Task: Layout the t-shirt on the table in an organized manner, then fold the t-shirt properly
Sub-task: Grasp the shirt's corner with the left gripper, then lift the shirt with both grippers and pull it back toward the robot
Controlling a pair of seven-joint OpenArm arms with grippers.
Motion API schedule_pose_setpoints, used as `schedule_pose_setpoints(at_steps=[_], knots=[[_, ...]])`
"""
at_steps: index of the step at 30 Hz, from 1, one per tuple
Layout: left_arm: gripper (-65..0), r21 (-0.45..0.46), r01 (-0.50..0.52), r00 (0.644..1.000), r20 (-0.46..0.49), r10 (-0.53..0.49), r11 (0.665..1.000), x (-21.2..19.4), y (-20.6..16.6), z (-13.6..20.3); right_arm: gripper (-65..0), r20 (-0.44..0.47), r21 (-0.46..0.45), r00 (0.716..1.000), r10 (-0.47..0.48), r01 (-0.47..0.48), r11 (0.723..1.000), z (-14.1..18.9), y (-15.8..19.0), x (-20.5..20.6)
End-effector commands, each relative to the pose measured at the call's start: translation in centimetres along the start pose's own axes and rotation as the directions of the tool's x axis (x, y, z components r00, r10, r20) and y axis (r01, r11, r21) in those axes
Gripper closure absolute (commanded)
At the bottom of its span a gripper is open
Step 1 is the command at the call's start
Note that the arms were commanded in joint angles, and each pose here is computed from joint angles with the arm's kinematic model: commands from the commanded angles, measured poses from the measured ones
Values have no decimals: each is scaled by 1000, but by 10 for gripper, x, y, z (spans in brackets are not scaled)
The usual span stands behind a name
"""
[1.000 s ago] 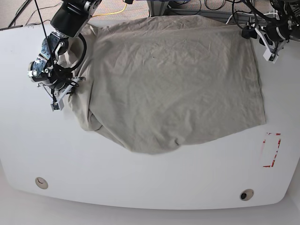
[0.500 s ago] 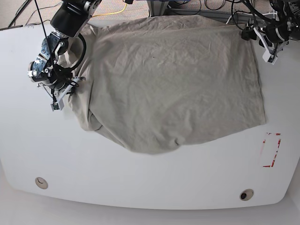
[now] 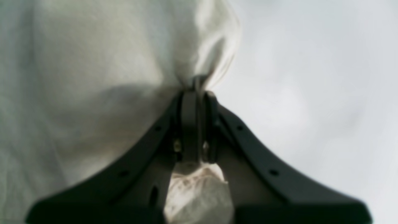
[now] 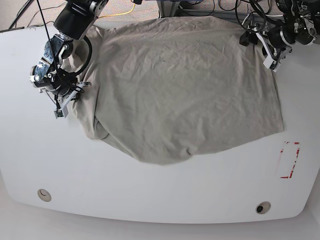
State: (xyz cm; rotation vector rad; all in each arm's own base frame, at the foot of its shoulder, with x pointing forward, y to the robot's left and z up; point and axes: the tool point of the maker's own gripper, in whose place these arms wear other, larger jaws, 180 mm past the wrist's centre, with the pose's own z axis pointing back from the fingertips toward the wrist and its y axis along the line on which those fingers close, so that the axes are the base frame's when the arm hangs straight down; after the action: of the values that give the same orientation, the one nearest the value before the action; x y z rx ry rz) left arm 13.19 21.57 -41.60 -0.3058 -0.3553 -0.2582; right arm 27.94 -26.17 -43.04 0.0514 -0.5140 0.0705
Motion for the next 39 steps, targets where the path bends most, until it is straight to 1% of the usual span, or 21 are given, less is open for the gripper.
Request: schedule_pose_setpoints(at_steps=[1, 3, 5, 7, 10, 13, 15, 17, 25, 27, 29, 31, 33, 37, 39], knots=[[-444, 7, -5, 996, -89, 5, 1000, -21, -1, 0, -41, -69, -19, 998, 14, -15, 1000, 0, -4, -12], [-443, 9, -3, 996, -88, 4, 1000, -20, -1, 0, -41, -69, -19, 998, 14, -15, 1000, 0, -4, -12], [-424, 10, -1, 996, -87, 2, 1000, -19, 0, 0, -41, -71, -19, 997, 14, -15, 1000, 0, -4, -13], [-374, 12, 0, 996, -89, 1, 1000, -19, 0, 0, -41, -71, -19, 997, 14, -15, 1000, 0, -4, -13], [-260, 14, 0, 996, -88, 2, 1000, -19, 1, 1, -41, -71, -19, 997, 14, -15, 1000, 0, -4, -13], [-165, 17, 0, 996, -89, 2, 1000, -19, 3, 1, -41, -71, -19, 997, 14, -15, 1000, 0, -4, -13], [-129, 18, 1, 996, -89, 1, 1000, -19, 3, 1, -41, -71, -19, 997, 14, -15, 1000, 0, -4, -13], [-117, 23, 6, 996, -92, -4, 1000, -19, 5, 3, -41, -71, -19, 997, 14, -15, 1000, 0, -4, -13], [-110, 33, 14, 996, -92, -11, 999, -18, 9, 5, -41, -71, -19, 997, 14, -15, 1000, 0, -4, -13], [-74, 41, 23, 995, -96, -19, 999, -17, 13, 8, -41, -70, -20, 997, 14, -16, 1000, 0, -4, -13], [-4, 49, 32, 996, -88, -28, 998, -12, 16, 9, -40, -70, -20, 997, 14, -16, 1000, 0, -4, -13], [0, 54, 36, 997, -72, -32, 998, -5, 18, 9, -38, -68, -20, 998, 14, -16, 1000, 0, -4, -12], [-10, 63, 42, 998, -57, -39, 997, 3, 22, 10, -38, -63, -22, 998, 16, -17, 1000, 1, -5, -10], [-1, 133, 70, 998, -3, -70, 989, 28, 42, 28, -36, -28, -47, 999, 32, -33, 998, 10, -9, 2], [-1, 144, 75, 997, 25, -80, 987, 41, 45, 29, -36, -1, -60, 999, 41, -41, 997, 15, -10, 13]])
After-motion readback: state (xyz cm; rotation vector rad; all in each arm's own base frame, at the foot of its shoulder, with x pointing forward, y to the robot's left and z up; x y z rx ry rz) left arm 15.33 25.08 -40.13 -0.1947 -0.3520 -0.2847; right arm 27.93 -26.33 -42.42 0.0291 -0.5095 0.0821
